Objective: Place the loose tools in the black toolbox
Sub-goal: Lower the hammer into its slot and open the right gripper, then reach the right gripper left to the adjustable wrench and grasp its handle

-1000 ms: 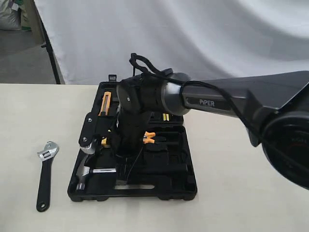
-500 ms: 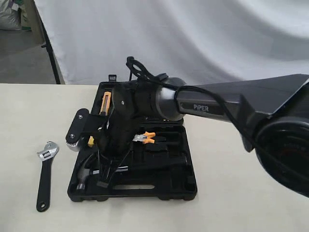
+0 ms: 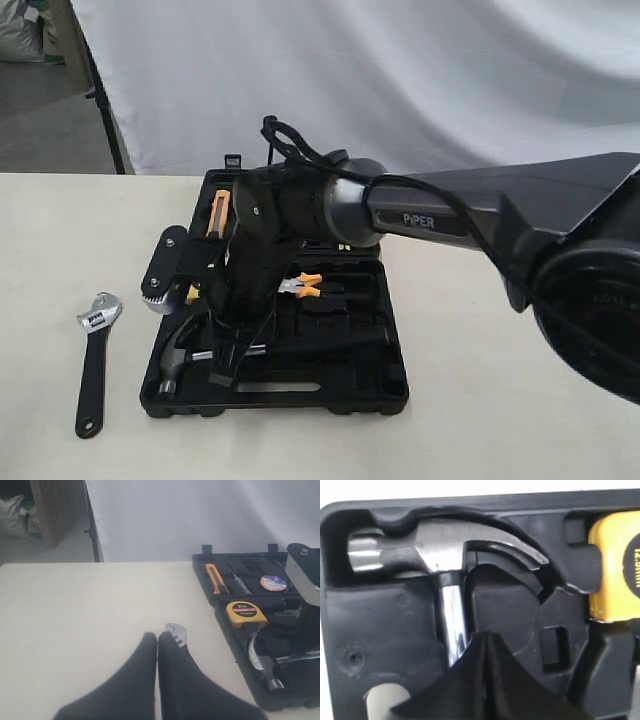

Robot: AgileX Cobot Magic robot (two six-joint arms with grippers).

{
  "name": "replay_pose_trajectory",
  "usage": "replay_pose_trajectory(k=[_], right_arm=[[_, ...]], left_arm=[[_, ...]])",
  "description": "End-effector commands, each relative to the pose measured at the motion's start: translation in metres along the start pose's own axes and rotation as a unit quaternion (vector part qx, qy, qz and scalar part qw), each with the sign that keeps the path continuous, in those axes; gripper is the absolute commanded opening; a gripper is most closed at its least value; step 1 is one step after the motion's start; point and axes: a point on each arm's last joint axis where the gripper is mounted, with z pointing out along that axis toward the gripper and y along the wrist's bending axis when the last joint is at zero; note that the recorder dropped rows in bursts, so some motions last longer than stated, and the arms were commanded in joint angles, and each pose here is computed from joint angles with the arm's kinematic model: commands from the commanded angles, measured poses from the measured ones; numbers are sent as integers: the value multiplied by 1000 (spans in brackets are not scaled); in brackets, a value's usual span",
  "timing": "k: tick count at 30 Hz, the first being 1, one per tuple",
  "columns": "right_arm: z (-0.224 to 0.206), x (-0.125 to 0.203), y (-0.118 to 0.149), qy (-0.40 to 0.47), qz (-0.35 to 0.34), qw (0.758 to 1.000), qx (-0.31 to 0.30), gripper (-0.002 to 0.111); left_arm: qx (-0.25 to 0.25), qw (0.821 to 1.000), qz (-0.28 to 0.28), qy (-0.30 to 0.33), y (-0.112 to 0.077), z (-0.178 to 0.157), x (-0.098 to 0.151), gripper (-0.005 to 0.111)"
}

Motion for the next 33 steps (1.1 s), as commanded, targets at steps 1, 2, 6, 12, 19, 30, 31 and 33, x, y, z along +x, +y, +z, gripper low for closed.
replay_pose_trajectory(k=[1,2,6,12,19,30,31,33], right_arm=[[-25,-9,-6,-23,5,1000,20,-1],[-27,-10,-7,-28,8,999,21,-1],[-19,-9,-2,-27,25,999,-5,-1],[17,14,7,59,11,996,-62,-1],[19,16,9,68,9,995,-68,-1],[-22,-10,-6,-40,84,996,8,-1],[-25,-15,-6,-63,109,992,12,-1],[-26,-24,-8,-107,153,982,21,0]], left_arm=[[5,1000,-3,-1,-1,0,0,1],[5,1000,-3,-1,-1,0,0,1],[5,1000,-3,-1,-1,0,0,1],[5,1000,-3,-1,-1,0,0,1],[5,1000,-3,-1,-1,0,0,1],[5,1000,-3,-1,-1,0,0,1],[5,1000,-3,-1,-1,0,0,1],[5,1000,-3,-1,-1,0,0,1]])
